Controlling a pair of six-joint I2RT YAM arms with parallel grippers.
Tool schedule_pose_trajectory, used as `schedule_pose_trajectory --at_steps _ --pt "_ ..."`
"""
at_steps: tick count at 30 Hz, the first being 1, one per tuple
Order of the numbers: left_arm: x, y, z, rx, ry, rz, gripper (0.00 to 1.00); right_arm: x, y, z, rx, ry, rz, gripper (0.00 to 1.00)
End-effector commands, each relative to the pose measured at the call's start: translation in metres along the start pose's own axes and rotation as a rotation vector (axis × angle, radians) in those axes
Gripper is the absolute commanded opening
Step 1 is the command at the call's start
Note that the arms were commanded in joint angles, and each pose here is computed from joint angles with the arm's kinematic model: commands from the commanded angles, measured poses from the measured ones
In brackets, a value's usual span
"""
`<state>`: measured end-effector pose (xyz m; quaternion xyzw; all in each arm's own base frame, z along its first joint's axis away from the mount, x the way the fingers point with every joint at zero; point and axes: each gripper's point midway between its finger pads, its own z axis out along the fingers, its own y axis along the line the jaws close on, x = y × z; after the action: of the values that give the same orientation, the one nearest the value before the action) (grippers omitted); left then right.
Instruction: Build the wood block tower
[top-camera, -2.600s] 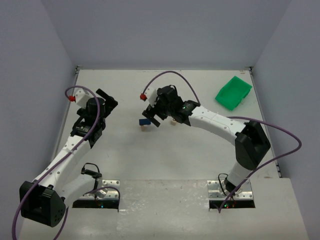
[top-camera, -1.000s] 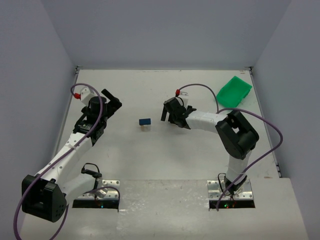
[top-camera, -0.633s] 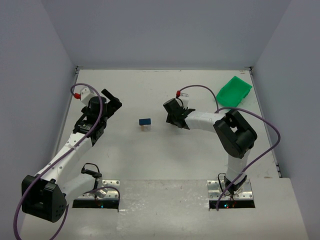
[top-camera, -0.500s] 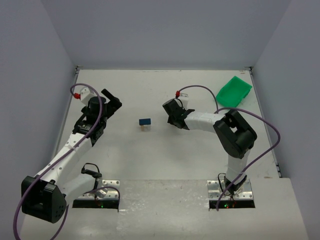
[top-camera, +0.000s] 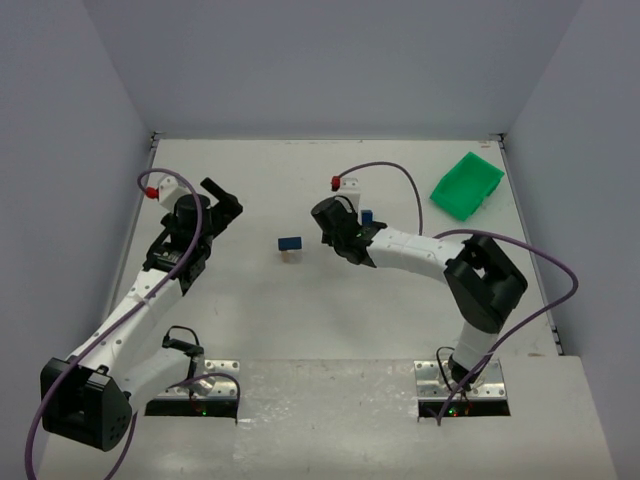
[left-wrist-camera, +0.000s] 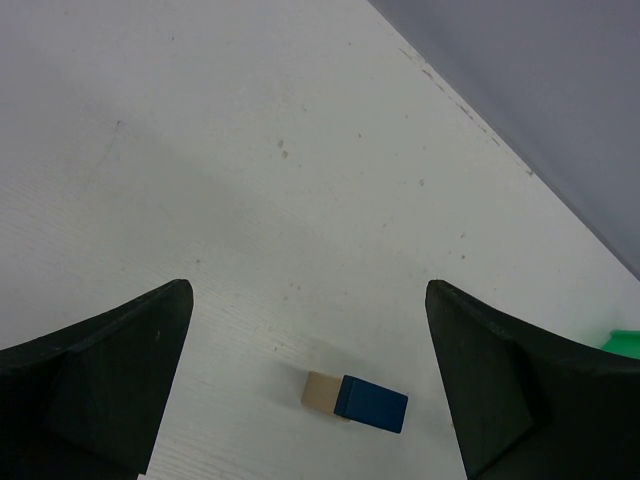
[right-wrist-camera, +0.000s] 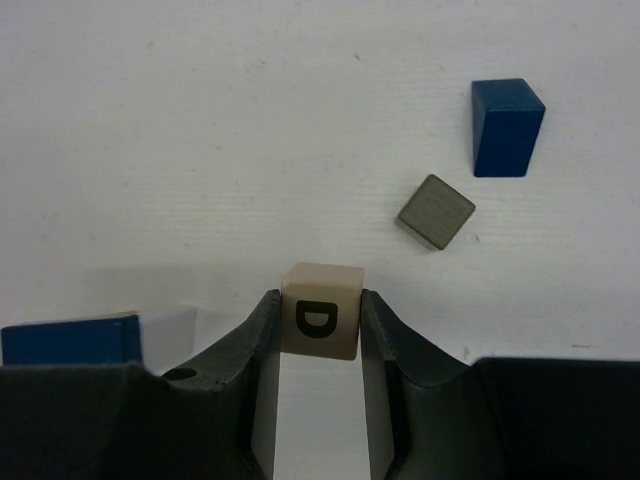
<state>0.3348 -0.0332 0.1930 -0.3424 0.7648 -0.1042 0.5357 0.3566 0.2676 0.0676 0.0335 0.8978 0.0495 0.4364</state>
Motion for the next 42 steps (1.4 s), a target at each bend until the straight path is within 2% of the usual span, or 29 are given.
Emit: schedule_pose_trajectory --at_steps 1,9,16,28,42 --pt "-0.015 -0.008 -0.004 0.033 -0.050 -0.027 1.00 -0.051 0.049 -0.032 -0.120 -0.136 -0.034 0.18" --pt "-0.017 -0.006 -0.006 0.022 -0.057 -0.035 1.00 -0.052 0.110 -0.053 -0.274 -0.142 -0.121 0.18" --pt "-0.019 -0.001 -0.007 0.002 -0.072 -0.042 1.00 -0.048 0.143 -0.060 -0.322 -0.136 -0.162 0.20" --pt "-0.024 0.006 -0.009 -0.040 -0.094 -0.062 1.00 -0.032 0.166 -0.054 -0.295 -0.122 -0.190 0.23" --pt "-0.023 0.009 -0.008 -0.052 -0.092 -0.063 1.00 -0.026 0.156 -0.047 -0.233 -0.114 -0.178 0.26"
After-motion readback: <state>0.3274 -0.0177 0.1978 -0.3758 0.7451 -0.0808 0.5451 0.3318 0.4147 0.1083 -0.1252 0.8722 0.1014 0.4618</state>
